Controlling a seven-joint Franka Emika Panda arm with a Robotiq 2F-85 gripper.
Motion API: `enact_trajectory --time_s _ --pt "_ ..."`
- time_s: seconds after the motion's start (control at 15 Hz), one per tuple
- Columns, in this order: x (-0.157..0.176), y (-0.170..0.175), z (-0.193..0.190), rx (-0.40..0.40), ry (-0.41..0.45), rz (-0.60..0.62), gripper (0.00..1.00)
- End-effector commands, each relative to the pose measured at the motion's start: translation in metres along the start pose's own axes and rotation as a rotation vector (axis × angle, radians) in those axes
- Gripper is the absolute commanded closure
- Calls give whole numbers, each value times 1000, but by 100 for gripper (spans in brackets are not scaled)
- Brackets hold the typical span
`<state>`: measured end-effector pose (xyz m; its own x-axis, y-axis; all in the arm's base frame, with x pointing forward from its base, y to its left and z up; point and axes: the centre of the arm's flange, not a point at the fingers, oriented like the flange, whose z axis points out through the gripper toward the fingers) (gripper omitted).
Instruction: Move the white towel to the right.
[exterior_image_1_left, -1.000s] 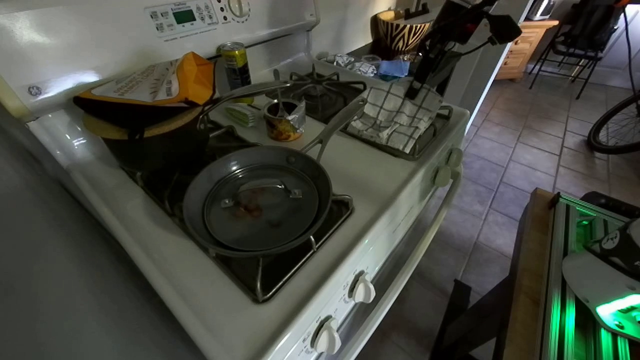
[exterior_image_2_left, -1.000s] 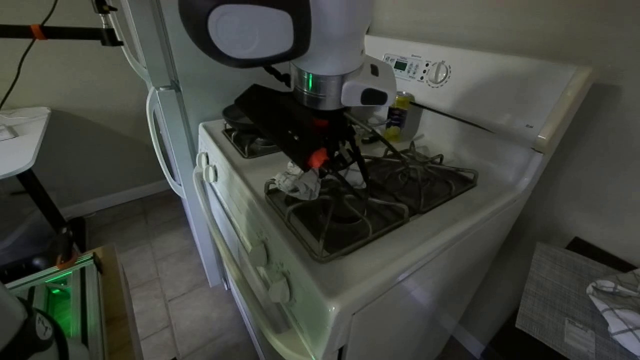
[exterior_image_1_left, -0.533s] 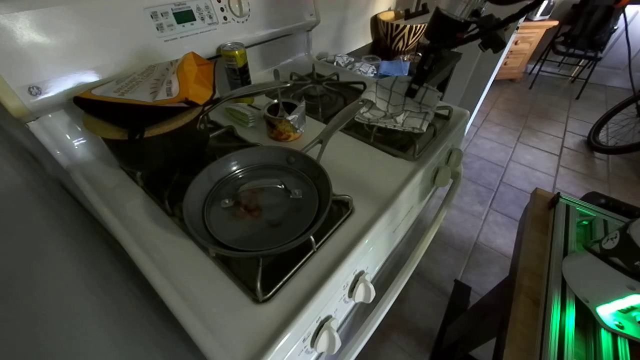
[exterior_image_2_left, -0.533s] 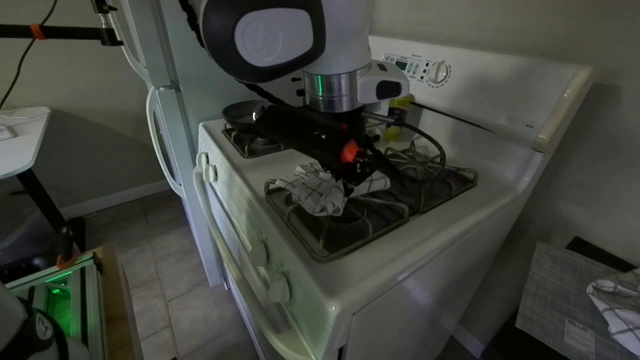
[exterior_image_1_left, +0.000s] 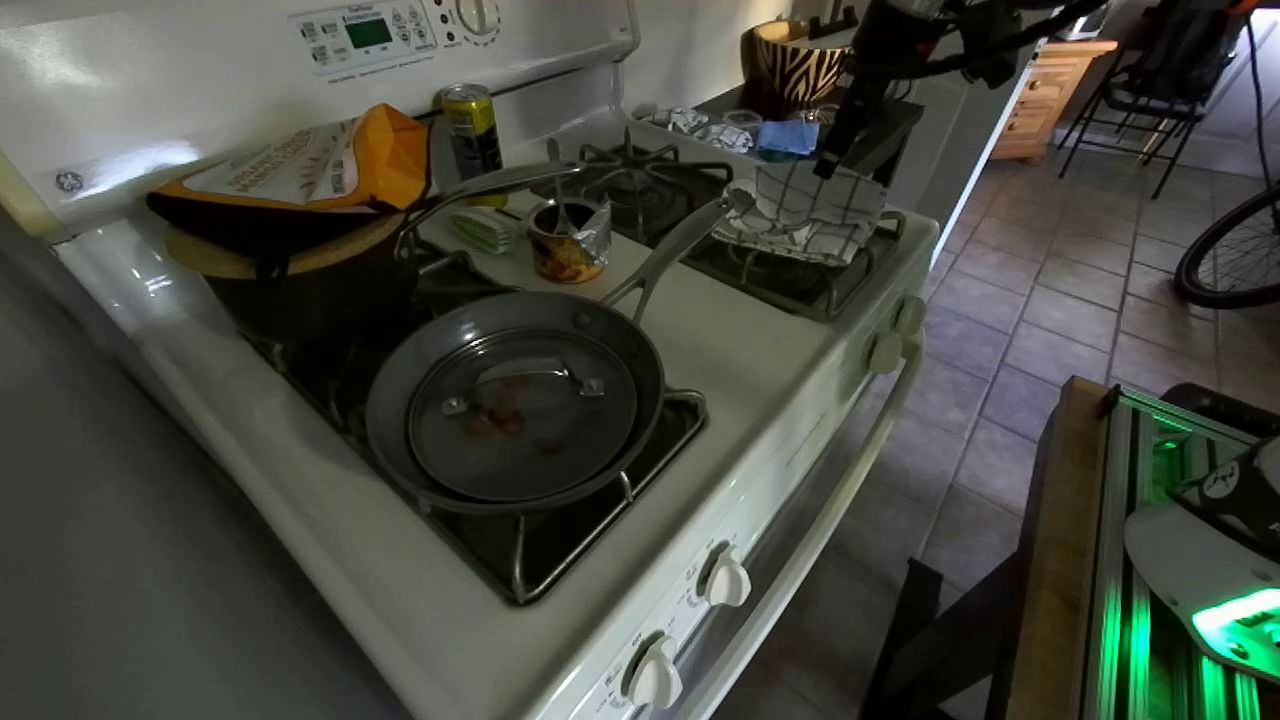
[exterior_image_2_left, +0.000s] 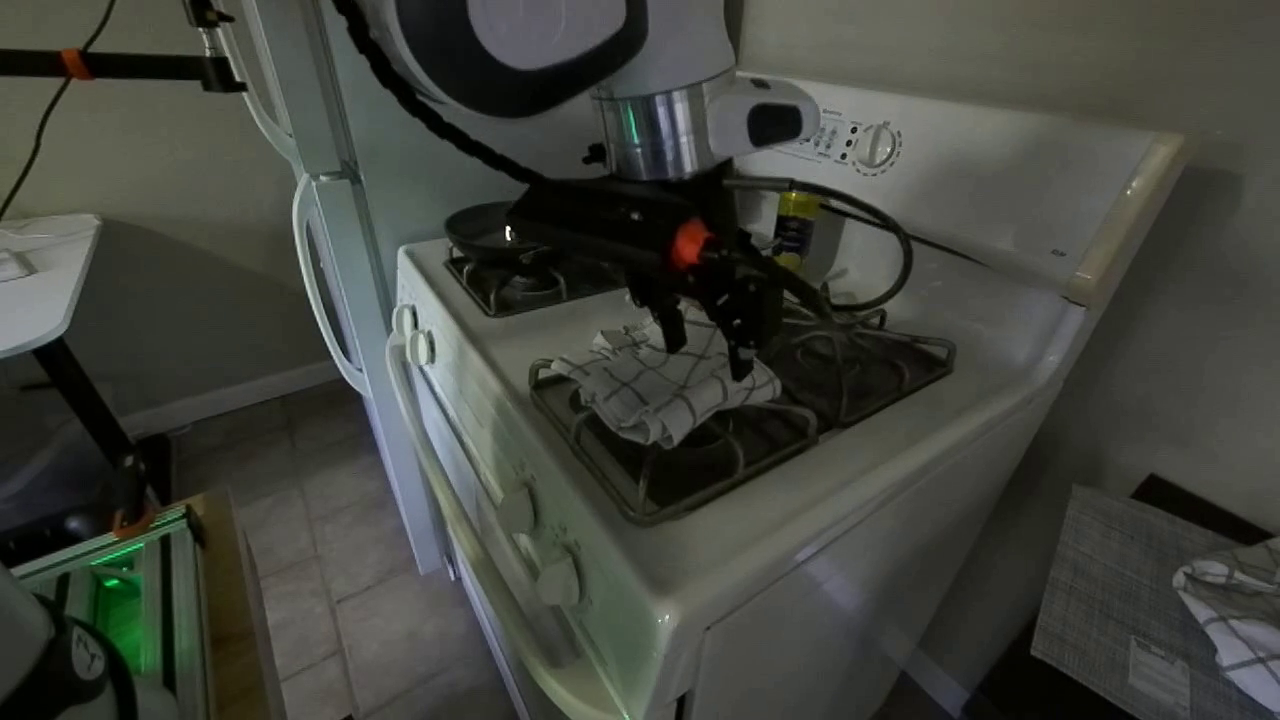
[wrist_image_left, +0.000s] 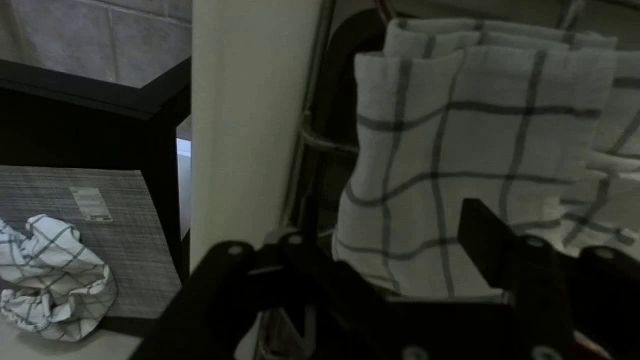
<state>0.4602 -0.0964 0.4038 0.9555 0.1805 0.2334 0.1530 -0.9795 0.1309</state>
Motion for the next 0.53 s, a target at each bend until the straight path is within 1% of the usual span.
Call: enact_trajectory --time_s 0.0,0.13,0.2,0.27,0.33,0.4,0.47 --pt "-8 -10 -57 77 31 30 0" --pt "-12 -21 -80 118 33 -11 0" --pt "-15 -29 -90 139 38 -51 0" --pt "-18 -38 -97 150 66 -95 0" --pt "-19 -46 -105 154 85 -131 0" --pt "-5 -32 -91 121 64 -77 0" --pt "-6 -38 -100 125 78 -101 0"
